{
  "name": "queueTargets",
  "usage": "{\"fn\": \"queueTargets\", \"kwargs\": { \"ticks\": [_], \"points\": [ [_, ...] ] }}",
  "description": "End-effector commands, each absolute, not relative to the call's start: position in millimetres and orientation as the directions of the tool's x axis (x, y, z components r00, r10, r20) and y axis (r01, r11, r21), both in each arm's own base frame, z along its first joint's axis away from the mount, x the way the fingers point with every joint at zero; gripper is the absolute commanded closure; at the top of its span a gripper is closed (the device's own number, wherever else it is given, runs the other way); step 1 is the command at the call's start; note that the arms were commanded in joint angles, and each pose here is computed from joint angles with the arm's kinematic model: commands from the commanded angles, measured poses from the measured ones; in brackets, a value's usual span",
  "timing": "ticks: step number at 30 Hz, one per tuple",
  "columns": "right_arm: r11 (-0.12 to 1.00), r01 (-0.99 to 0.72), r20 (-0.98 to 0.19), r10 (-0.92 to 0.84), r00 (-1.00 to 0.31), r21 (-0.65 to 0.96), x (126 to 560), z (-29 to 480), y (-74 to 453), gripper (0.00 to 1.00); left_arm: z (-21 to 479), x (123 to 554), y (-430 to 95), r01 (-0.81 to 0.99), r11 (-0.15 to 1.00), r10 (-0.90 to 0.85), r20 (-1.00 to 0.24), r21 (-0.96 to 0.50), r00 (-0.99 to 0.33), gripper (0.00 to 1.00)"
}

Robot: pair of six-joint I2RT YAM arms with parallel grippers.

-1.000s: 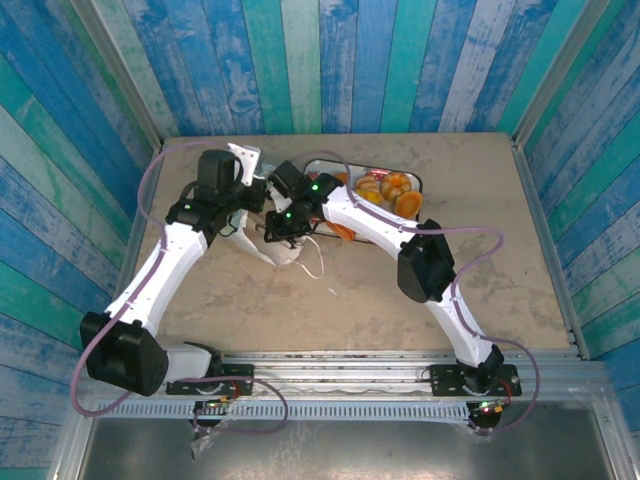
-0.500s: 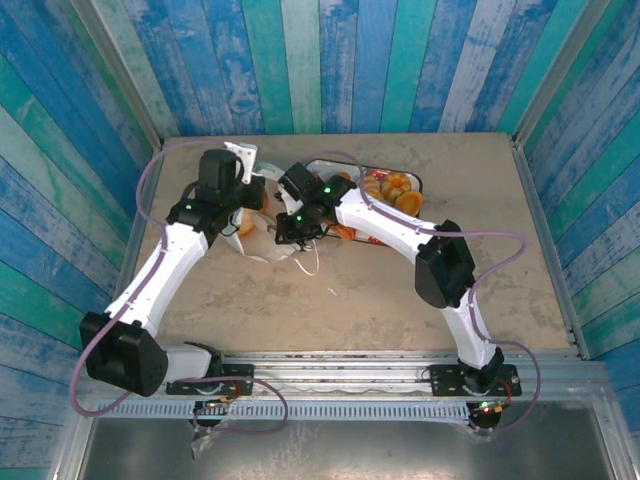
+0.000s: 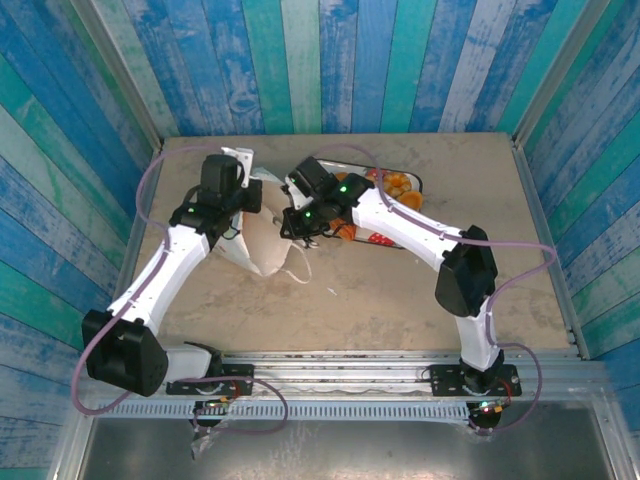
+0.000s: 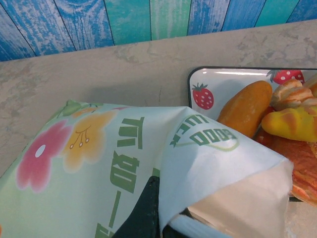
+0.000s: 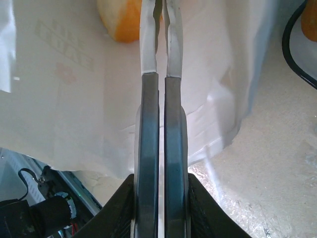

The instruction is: Take the fake bread out of the paper bag

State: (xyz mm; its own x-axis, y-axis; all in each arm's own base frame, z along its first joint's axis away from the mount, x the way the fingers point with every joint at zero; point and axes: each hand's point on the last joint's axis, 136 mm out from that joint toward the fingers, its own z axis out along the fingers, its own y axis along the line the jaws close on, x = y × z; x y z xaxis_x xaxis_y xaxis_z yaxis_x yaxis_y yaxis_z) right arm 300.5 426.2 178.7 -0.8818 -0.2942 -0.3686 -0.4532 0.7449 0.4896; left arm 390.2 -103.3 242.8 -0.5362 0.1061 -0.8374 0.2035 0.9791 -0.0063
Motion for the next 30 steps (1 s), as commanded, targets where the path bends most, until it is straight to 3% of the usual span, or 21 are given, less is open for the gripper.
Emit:
{"fn": "queueTargets", "kwargs": {
  "ticks": [1, 7, 12, 20, 30],
  "points": [
    [0.731, -0.443, -0.356, -0.286, -0.890, 0.520, 301.6, 178.6, 429.8, 0.89, 248.3, 391.6, -107.7, 0.220, 0.975, 0.095, -0.857, -0.023, -0.507, 1.00],
    [0.707, -0.436, -0.324, -0.298, -0.898, 0.557, 298.3, 168.1, 445.0, 0.74, 251.9, 391.4, -108.3, 0.222, 0.975, 0.088, -0.862, -0.029, -0.500, 1.00],
    [0.702, -0.426, -0.304, -0.301, -0.904, 0.571, 297.7, 157.6, 456.0, 0.71, 255.1, 393.5, -109.6, 0.215, 0.975, 0.066, -0.865, -0.049, -0.497, 1.00],
    [0.702, -0.385, -0.262, -0.282, -0.923, 0.600, 306.3, 134.7, 472.7, 0.54, 260.2, 391.8, -115.8, 0.244, 0.967, 0.058, -0.869, -0.073, -0.491, 1.00],
    [0.631, -0.399, -0.273, -0.291, -0.917, 0.666, 315.2, 129.2, 502.3, 0.49, 260.5, 384.6, -122.6, 0.300, 0.951, 0.094, -0.863, -0.070, -0.497, 1.00]
  ]
}}
